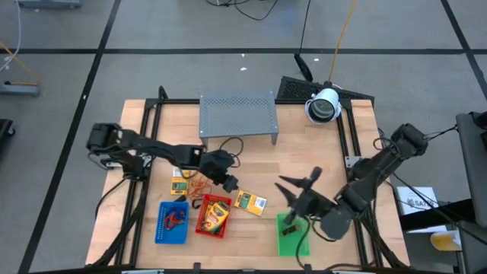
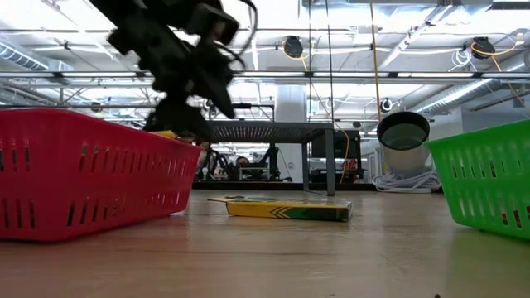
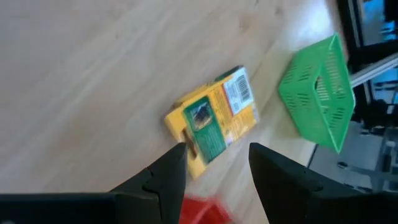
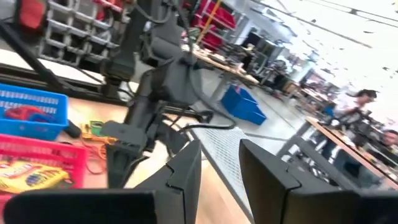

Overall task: Pick & Place Office Desk Supplies
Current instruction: Put the right yellow crayon box into the red basket

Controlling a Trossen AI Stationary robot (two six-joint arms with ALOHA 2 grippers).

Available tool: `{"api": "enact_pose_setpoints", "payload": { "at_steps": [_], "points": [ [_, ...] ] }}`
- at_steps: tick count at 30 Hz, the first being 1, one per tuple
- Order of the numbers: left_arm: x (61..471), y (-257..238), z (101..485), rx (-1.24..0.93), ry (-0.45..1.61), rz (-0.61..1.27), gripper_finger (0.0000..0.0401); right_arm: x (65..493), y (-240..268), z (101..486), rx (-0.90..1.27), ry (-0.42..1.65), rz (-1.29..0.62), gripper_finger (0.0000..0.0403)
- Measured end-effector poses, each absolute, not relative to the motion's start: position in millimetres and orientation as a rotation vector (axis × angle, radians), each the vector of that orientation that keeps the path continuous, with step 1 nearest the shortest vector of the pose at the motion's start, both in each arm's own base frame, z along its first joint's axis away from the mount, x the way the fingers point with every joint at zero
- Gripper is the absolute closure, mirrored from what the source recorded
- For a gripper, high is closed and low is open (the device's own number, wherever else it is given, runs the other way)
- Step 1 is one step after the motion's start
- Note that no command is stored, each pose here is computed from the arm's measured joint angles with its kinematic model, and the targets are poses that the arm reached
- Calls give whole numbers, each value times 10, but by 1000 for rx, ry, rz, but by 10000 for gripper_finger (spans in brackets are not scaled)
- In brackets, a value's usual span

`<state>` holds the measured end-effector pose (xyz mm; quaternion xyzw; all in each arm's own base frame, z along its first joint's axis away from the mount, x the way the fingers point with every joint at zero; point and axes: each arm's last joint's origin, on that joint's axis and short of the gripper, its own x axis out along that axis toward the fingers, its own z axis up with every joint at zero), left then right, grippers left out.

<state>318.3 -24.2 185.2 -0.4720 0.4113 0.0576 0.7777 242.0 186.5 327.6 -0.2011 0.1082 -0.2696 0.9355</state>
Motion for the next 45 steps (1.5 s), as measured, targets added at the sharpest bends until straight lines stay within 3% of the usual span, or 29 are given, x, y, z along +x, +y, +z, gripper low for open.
{"api": "enact_pose_setpoints", "payload": {
  "at_steps": [16, 31, 45],
  "points": [
    [4118, -272, 1650, -1067, 958, 68, 219, 1359, 1706, 3087, -215, 46, -303, 303],
    [3847, -305, 1756, -1065, 1162, 411, 219, 797, 1764, 3148, -212, -35, -53, 303],
    [3783, -555, 1706, -1102, 1184, 537, 219, 612, 1760, 3206, -239, -53, 38, 303]
  ]
}}
